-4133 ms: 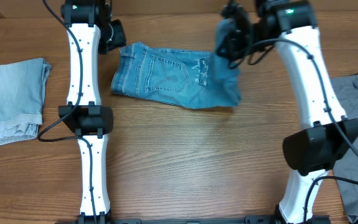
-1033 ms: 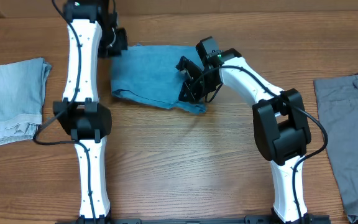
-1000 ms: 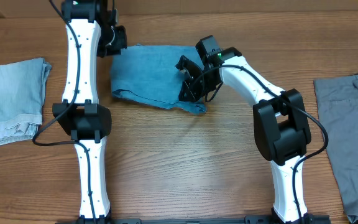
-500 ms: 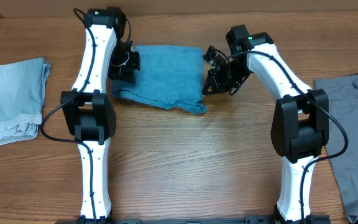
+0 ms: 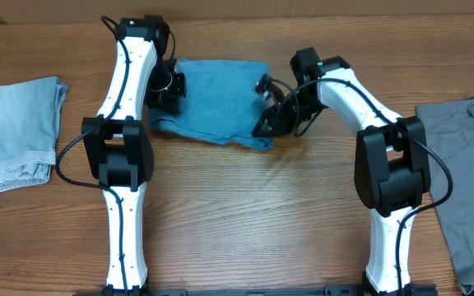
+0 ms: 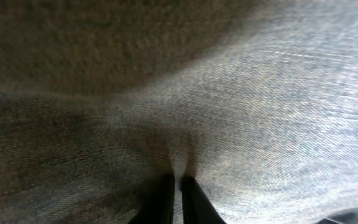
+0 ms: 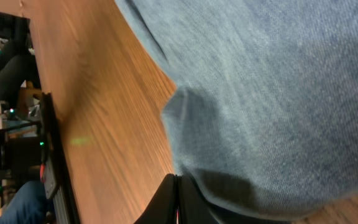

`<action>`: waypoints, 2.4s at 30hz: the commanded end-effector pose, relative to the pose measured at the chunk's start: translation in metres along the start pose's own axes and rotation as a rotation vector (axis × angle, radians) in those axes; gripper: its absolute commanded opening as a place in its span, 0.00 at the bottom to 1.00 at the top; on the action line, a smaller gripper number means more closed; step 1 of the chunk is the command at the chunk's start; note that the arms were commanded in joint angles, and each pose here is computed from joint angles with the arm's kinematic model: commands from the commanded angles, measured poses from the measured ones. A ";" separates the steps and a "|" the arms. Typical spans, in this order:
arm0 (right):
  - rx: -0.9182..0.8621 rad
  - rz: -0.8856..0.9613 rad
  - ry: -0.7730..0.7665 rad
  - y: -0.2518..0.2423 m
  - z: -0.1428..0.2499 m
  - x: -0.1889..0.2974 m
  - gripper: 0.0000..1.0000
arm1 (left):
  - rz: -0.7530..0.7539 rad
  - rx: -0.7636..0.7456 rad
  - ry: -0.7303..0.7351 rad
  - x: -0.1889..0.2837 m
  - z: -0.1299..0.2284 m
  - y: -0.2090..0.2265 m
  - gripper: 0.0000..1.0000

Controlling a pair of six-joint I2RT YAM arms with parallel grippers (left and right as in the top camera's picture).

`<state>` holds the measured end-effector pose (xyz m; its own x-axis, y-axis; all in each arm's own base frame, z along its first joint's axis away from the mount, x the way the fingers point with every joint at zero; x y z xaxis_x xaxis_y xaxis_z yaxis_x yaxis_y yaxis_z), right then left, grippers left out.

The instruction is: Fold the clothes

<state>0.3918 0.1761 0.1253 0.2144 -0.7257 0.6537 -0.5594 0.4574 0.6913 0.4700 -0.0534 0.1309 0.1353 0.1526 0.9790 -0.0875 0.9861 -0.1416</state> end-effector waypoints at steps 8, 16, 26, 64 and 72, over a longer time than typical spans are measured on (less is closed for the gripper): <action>-0.020 -0.022 0.027 -0.043 0.037 -0.052 0.04 | -0.117 0.031 -0.051 -0.002 -0.006 0.010 0.04; -0.067 -0.039 0.062 -0.026 0.022 -0.032 0.04 | -0.084 0.005 -0.184 0.055 -0.007 0.000 0.04; 0.053 -0.024 -0.081 0.015 -0.048 0.024 0.04 | -0.025 0.013 -0.434 0.119 -0.009 -0.012 0.06; -0.242 0.235 -0.439 -0.019 -0.114 0.054 0.04 | -0.011 0.001 -0.450 0.120 -0.014 -0.002 0.04; -0.200 0.154 -0.360 -0.017 -0.103 0.028 0.04 | 0.113 0.000 -0.074 0.053 0.009 -0.003 0.04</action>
<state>0.4965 0.1926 0.1585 -0.1913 -0.7369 0.6483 -0.3490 0.6684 0.6568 0.4769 -0.0425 0.2000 -0.0397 0.1490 0.9880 -0.1035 0.9829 -0.1524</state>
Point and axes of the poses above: each gripper's point midway between its finger pads, its own x axis back along the fingers, its own y axis along the line the jaws close on, z = x × y, the point moved 9 cm from there along x, back along the fingers, and after that the axes turned 2 degrees about -x, right-handed, at the moved point
